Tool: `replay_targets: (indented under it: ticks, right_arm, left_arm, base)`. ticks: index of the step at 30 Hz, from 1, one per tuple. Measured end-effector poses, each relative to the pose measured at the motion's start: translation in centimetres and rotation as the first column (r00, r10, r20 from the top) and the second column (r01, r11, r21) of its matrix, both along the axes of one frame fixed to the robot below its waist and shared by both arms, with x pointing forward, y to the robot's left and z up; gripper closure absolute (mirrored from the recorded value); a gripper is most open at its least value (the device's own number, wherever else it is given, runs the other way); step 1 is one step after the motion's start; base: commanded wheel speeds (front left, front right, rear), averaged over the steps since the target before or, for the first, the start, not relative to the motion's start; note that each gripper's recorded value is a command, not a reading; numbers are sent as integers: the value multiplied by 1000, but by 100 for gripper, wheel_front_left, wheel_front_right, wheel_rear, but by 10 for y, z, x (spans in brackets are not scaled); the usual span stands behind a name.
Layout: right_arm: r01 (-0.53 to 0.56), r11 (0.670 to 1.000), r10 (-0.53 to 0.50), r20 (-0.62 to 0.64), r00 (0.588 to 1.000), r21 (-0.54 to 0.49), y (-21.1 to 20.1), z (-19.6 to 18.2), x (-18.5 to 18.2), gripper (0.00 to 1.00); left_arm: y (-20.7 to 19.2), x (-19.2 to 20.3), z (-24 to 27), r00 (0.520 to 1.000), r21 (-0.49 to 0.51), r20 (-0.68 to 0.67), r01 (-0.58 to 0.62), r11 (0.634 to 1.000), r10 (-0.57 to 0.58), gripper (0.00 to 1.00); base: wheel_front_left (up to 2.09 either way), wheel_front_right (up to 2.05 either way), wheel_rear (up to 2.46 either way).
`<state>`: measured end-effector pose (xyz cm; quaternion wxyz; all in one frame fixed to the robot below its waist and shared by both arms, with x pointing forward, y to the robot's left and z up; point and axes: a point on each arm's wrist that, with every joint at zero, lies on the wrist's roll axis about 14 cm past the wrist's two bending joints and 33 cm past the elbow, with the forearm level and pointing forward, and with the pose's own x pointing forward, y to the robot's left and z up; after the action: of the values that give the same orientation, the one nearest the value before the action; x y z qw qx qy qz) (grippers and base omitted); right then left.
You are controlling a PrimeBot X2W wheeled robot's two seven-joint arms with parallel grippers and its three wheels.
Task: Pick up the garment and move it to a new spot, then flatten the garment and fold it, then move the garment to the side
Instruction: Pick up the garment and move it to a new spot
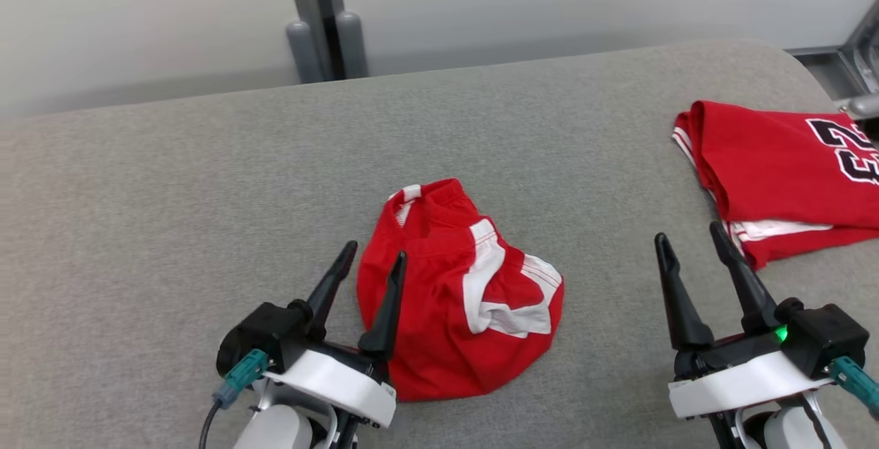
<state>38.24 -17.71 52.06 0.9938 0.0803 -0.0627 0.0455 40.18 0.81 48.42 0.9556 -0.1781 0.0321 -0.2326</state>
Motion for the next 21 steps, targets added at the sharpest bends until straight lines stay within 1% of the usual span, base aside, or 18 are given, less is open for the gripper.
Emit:
replay_targets:
  ticks: [6, 9, 11, 14, 16, 17, 18, 21]
  right_arm:
    - [-68, 998, 68, 7, 998, 19, 23, 2, 0, 0]
    - [-83, 996, 84, -8, 996, 32, 29, -2, -6, 0]
    - [-91, 995, 92, -13, 996, 37, 32, -4, -10, 0]
    - [-99, 994, 99, -4, 995, 38, 35, -1, -14, 0]
    - [-104, 994, 104, 0, 995, 40, 37, 0, -16, 0]
    - [-104, 994, 104, 0, 995, 40, 37, 0, -16, 0]
    - [-106, 994, 106, 4, 994, 40, 38, 1, -19, 0]
    - [-100, 994, 100, 1, 995, 39, 37, 0, -25, 0]
  left_arm:
    - [39, 0, 38, 984, -6, 118, -130, 991, 130, 0]
    - [64, -7, 49, 965, 8, 157, -213, 977, 209, 0]
    - [81, -13, 53, 948, 24, 178, -274, 962, 265, 0]
    - [107, -24, 56, 921, 24, 185, -354, 935, 343, 0]
    - [119, -31, 57, 906, 27, 190, -391, 920, 379, 0]
    - [119, -31, 57, 906, 27, 190, -391, 920, 379, 0]
    - [126, -38, 57, 895, 40, 199, -415, 909, 400, 0]
    - [132, -48, 56, 885, 67, 214, -436, 897, 414, 0]
  base:
    - [0, 0, 0]
    - [0, 0, 0]
    - [0, 0, 0]
    - [0, 0, 0]
    - [0, 0, 0]
    - [0, 0, 0]
    - [0, 0, 0]
    - [0, 0, 0]
